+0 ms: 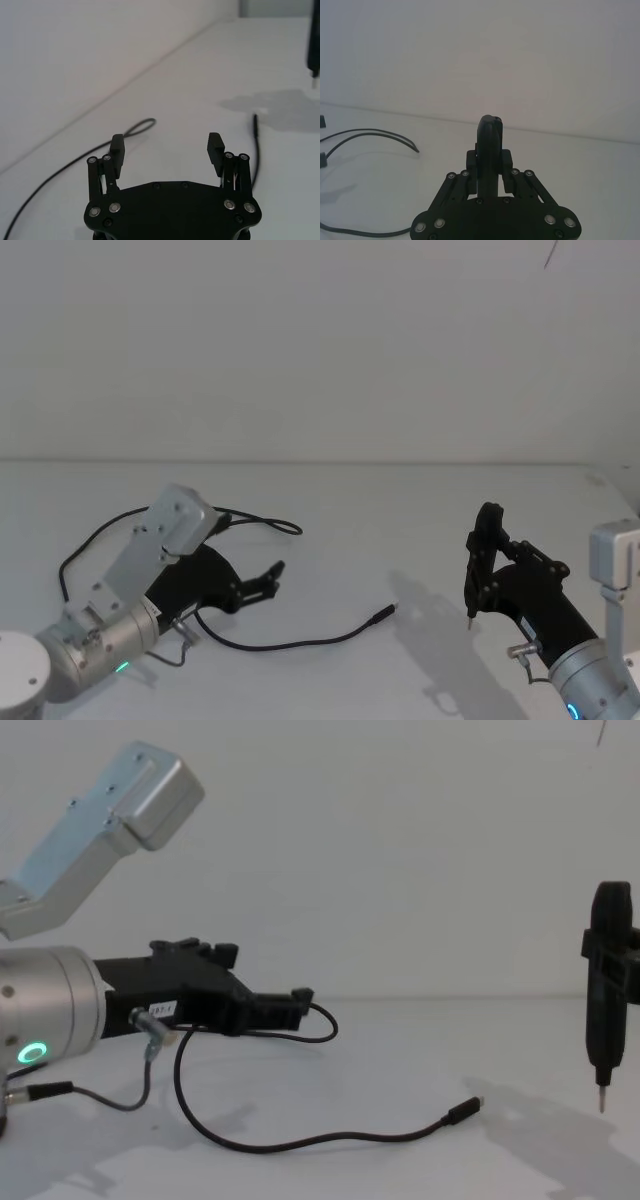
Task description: Pick up the data cable with the one hand.
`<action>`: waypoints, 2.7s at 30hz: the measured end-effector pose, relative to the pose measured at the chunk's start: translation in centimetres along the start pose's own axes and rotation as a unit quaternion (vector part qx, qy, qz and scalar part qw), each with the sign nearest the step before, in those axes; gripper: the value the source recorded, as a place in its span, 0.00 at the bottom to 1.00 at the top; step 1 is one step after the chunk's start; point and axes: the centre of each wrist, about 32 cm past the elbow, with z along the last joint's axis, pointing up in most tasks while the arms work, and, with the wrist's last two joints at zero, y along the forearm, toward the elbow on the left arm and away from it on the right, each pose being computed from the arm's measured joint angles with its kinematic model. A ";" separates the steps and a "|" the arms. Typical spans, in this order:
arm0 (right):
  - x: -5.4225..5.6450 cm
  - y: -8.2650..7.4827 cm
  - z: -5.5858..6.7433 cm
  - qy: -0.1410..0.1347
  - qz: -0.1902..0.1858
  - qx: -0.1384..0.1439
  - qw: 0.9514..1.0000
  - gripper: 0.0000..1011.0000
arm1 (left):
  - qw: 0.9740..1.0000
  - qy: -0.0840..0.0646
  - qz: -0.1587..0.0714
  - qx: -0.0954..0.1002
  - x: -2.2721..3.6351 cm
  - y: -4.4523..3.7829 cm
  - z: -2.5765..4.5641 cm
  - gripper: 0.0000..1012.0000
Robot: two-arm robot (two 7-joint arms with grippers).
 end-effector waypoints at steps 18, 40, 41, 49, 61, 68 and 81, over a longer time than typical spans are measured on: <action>0.0 0.0 0.0 0.000 0.000 0.000 1.000 0.28 | 0.983 -0.024 -0.164 0.077 2.65 -1.38 1.74 0.99; 0.0 0.0 0.0 0.000 0.000 0.000 1.000 0.28 | 0.967 -0.019 -0.222 0.120 3.59 -3.61 2.13 0.99; 0.0 0.0 0.0 0.000 0.000 0.000 1.000 0.28 | 0.967 -0.016 -0.222 0.123 3.68 -3.73 2.09 0.99; 0.0 0.0 0.0 0.000 0.000 0.000 1.000 0.28 | 0.965 -0.003 -0.223 0.136 4.07 -4.58 1.95 0.99; 0.0 0.0 0.0 0.000 0.000 0.000 1.000 0.28 | 0.960 0.004 -0.235 0.153 4.26 -6.02 1.90 0.99; 0.0 0.0 0.0 0.000 0.000 0.000 1.000 0.28 | 0.958 0.001 -0.237 0.161 4.31 -6.54 1.85 0.99; 0.0 0.0 0.0 0.000 0.000 0.000 1.000 0.28 | 0.955 -0.003 -0.236 0.181 4.20 -7.31 1.69 0.99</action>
